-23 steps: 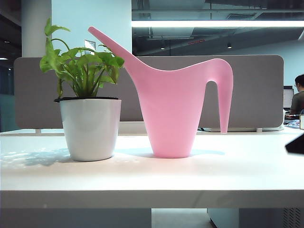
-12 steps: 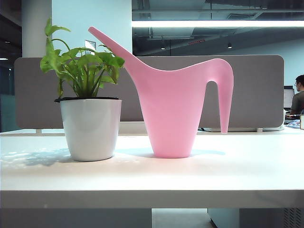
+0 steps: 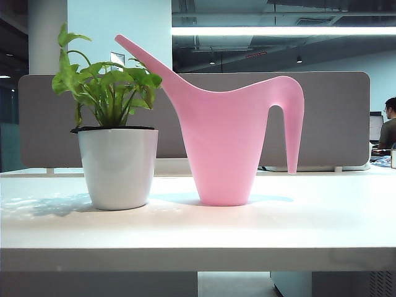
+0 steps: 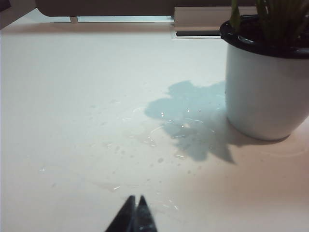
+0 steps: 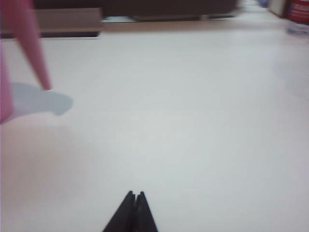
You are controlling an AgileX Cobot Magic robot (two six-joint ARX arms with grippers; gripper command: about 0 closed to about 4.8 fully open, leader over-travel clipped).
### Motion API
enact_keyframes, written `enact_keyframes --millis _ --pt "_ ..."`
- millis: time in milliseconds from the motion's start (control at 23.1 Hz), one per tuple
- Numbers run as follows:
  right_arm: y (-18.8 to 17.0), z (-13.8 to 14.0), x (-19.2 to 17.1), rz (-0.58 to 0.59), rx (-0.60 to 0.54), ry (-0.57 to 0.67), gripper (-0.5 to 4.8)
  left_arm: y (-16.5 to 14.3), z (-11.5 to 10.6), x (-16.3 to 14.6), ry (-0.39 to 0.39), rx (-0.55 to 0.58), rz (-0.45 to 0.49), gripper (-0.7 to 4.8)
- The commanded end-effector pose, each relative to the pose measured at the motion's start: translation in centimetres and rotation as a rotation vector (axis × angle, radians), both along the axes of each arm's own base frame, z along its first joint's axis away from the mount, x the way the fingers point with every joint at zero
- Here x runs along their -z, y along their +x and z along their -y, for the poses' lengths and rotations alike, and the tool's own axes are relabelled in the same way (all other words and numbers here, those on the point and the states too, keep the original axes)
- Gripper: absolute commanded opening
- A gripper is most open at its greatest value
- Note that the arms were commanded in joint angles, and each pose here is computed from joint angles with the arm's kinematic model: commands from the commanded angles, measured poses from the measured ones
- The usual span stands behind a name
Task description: Pick up the watering can from the table, water the potted plant, and put the can back.
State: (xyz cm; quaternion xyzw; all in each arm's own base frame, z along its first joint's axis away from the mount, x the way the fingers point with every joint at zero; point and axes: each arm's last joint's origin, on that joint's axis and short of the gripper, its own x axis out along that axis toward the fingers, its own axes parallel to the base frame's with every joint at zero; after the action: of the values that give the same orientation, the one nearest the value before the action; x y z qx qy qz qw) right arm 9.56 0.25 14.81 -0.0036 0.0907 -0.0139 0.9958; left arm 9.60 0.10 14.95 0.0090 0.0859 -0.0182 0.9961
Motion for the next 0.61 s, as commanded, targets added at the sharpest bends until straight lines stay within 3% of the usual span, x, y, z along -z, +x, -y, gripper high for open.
enact_keyframes --millis 43,606 --pt "0.02 -0.08 0.15 -0.003 -0.055 -0.124 -0.05 0.01 0.01 0.06 0.000 0.002 -0.003 0.03" --pt "0.03 -0.08 0.14 -0.003 -0.053 -0.125 -0.05 0.01 0.01 0.06 -0.001 0.003 -0.003 0.03"
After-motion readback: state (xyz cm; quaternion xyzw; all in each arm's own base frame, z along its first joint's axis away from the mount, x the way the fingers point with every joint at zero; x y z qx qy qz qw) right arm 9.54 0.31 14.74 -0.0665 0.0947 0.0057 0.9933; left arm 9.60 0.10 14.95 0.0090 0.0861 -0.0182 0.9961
